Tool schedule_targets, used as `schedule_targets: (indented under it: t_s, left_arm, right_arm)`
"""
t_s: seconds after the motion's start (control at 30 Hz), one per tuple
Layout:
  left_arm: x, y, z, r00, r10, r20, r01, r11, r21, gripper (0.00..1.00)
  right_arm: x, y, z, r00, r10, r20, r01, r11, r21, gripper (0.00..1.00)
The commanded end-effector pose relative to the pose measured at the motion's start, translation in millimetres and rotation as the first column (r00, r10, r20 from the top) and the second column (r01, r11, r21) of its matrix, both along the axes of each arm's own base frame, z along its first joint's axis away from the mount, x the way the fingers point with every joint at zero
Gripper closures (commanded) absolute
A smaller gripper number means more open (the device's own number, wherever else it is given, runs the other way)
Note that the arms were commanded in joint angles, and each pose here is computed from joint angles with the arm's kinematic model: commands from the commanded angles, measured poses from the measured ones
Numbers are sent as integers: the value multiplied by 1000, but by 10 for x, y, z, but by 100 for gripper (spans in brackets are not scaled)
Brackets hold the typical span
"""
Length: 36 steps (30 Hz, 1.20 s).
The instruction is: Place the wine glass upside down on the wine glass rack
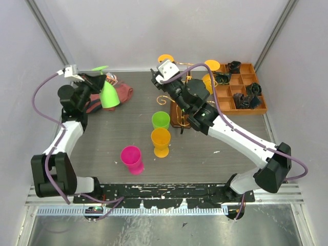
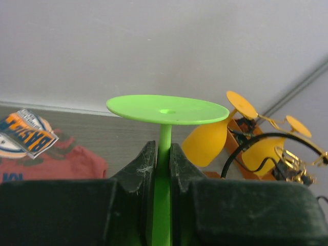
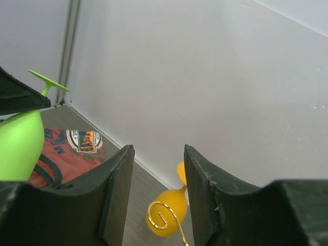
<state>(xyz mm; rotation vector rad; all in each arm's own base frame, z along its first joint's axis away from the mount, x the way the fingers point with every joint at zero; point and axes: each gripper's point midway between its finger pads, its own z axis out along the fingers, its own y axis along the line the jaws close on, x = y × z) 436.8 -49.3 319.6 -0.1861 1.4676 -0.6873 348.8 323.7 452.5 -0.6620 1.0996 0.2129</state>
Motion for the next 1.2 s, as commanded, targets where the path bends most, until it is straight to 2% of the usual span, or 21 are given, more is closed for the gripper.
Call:
schedule_targets:
  t_s: [0.0,0.13,0.3,0.37,0.4,0.87,1.17]
  left_arm:
    - [-109,-417,311,934,-193,300,128,966,223,100]
    - [-165,-805,162,858,-347,378,225,916,331,100]
    - [-260,-1206,69,750,-493,440,353,862,365,94]
    - [-268,-1317,51,726,-516,454,374,851,369,98]
    - [-263,-1364,35,719,-526,454,382,845,373,100]
    - [-183,-1998,-176,669,-601,438,471,798,376,100]
    - [-124,-2177,-278,654,-621,433,486,783,389,100]
  right_arm:
    - [-35,-236,171,1000,-22,21,21,999,39,50]
    - [9,-328,139,999,-39,16,38,999,31,50]
    - [46,-411,92,998,-55,10,55,998,24,50]
    - [64,-442,73,998,-62,6,62,998,19,50]
    - [76,-463,62,998,-67,3,67,998,18,50]
    - [164,-637,-45,994,-109,-23,110,994,13,50]
    - [206,-628,-109,994,-106,-31,107,994,3,49]
